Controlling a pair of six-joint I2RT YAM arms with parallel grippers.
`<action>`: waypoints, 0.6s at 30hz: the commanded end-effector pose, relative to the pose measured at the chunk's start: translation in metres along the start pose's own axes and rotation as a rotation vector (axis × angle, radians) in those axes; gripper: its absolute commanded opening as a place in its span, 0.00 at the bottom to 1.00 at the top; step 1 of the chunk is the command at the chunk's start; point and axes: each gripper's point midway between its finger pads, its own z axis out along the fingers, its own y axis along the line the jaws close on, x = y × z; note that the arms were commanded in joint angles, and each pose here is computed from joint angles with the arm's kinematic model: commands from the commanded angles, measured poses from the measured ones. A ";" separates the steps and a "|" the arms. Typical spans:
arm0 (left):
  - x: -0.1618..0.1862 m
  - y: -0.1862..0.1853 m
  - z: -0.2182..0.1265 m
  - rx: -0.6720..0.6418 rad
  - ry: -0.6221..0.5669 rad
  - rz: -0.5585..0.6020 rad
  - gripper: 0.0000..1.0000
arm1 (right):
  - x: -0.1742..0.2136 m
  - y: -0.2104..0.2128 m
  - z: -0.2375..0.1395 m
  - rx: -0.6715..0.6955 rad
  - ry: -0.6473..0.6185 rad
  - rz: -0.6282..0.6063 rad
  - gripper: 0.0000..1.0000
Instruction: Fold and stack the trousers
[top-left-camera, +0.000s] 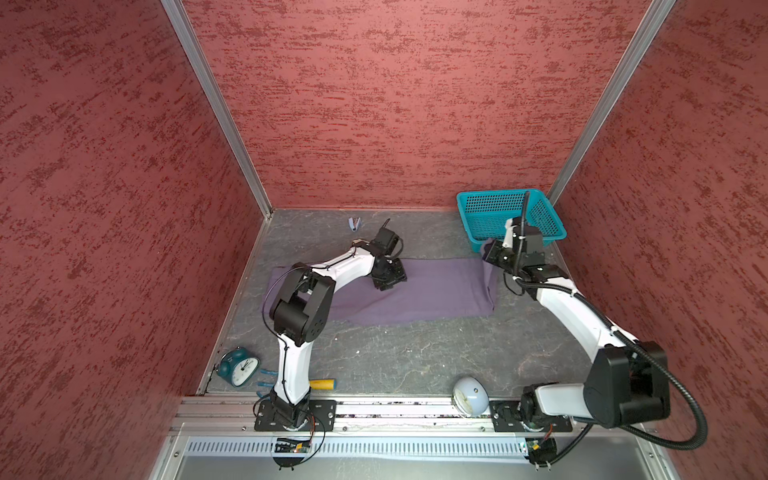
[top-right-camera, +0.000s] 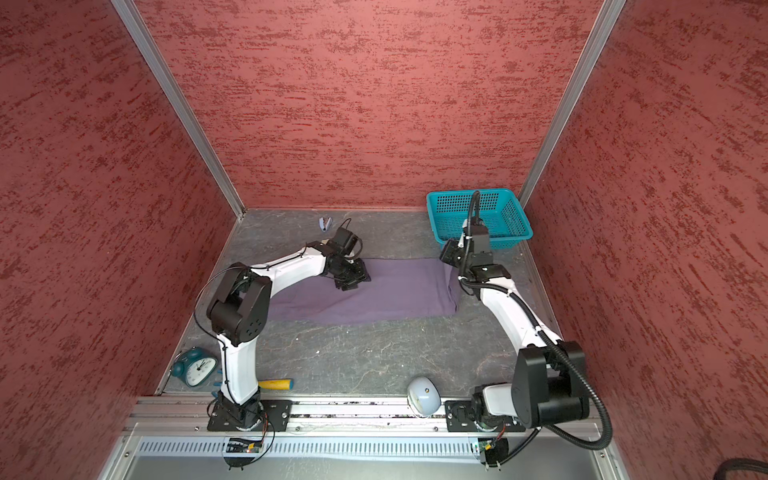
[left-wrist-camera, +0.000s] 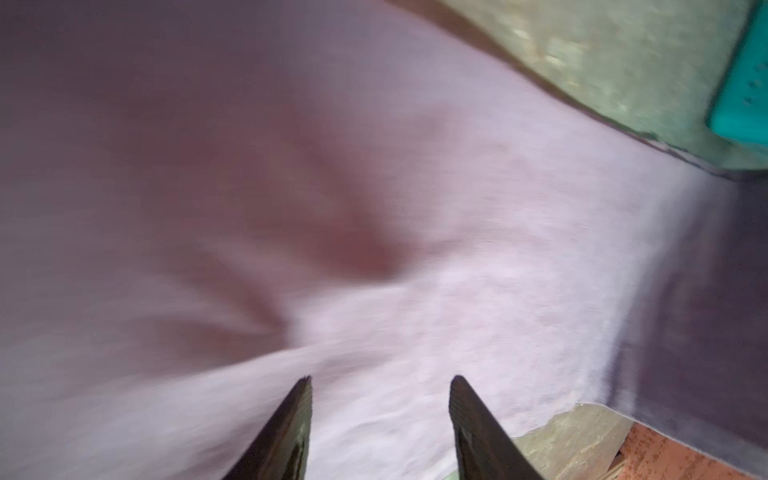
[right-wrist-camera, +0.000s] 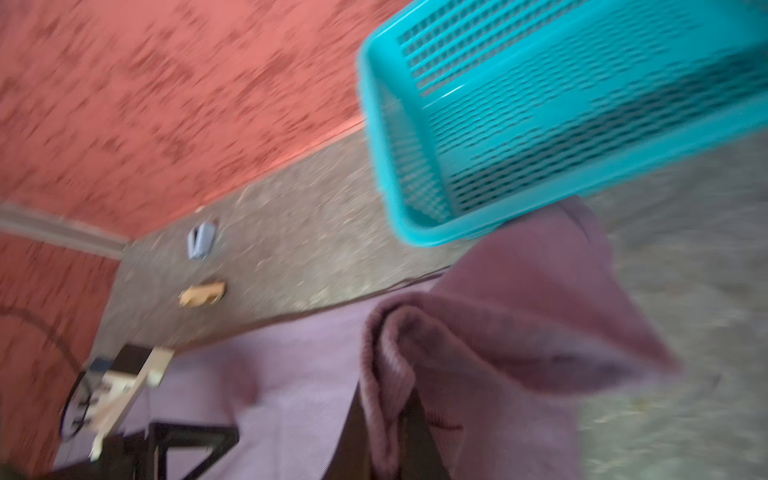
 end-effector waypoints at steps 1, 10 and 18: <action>-0.009 0.016 -0.014 -0.001 -0.053 -0.040 0.54 | 0.002 0.038 0.006 -0.043 -0.029 -0.058 0.00; 0.002 0.062 -0.018 -0.069 -0.054 -0.103 0.54 | 0.076 0.130 0.036 -0.193 0.120 -0.179 0.00; 0.007 0.075 -0.002 -0.098 -0.030 -0.119 0.53 | 0.116 0.173 0.049 -0.262 0.195 -0.258 0.00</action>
